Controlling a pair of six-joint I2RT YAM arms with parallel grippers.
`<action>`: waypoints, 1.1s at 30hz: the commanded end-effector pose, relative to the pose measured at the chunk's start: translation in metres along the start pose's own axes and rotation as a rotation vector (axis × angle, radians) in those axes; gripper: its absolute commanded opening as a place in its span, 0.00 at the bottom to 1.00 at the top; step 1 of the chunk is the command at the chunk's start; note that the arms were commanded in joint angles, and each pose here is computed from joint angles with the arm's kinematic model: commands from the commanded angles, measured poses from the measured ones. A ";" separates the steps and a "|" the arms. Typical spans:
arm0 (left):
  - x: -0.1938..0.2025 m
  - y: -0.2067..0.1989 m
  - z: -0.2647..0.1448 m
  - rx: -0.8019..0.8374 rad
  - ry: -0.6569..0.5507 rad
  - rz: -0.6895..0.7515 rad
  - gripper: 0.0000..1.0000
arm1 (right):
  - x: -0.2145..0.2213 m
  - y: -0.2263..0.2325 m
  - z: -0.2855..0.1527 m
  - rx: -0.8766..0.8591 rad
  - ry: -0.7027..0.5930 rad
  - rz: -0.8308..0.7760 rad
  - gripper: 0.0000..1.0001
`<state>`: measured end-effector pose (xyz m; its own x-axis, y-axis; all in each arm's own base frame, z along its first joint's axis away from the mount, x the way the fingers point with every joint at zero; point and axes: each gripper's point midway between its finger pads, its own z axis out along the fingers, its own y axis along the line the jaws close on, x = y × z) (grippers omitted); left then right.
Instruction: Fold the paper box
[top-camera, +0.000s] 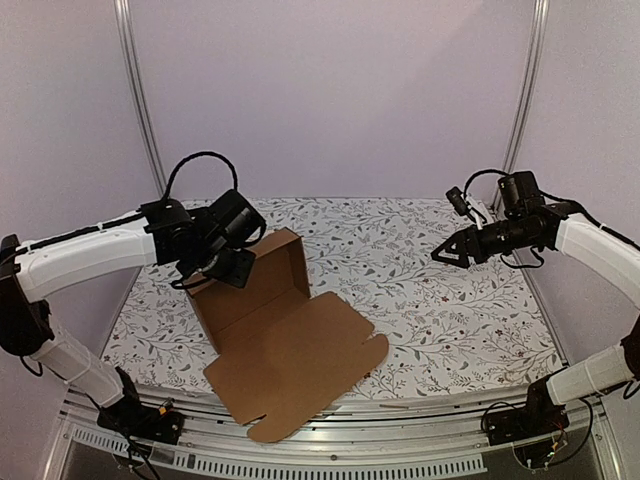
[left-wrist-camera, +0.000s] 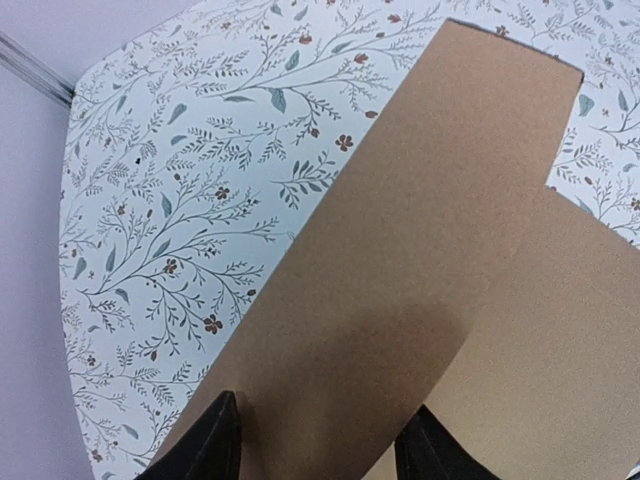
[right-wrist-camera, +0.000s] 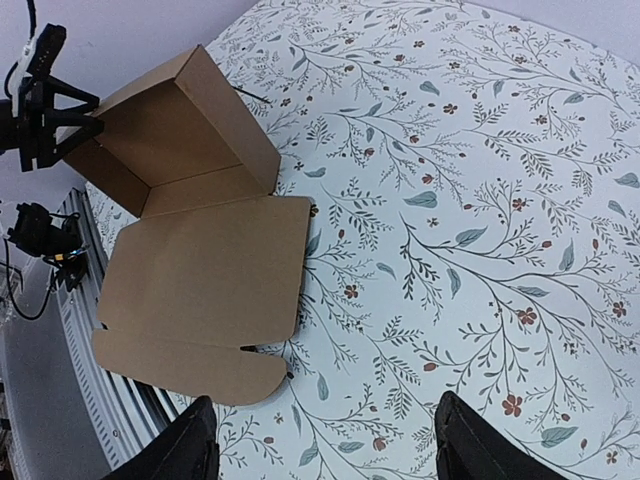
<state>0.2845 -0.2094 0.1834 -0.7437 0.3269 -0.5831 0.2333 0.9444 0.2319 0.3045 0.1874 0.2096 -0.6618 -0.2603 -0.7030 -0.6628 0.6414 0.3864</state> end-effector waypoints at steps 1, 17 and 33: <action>0.013 -0.007 0.017 0.125 0.030 -0.093 0.52 | 0.005 0.001 0.004 -0.027 0.011 0.007 0.73; 0.010 0.049 0.091 0.227 0.189 -0.289 0.49 | 0.012 -0.003 0.006 -0.014 0.033 0.006 0.73; 0.066 -0.045 0.080 0.495 0.258 -0.406 0.54 | 0.006 0.004 0.003 -0.037 0.017 -0.028 0.75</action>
<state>0.2842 -0.2038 0.0477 -0.9619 0.0162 -0.2730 0.0986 0.9516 -0.2911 0.3025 0.1882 0.2009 -0.6613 -0.2864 -0.6933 -0.6753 0.6296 0.3841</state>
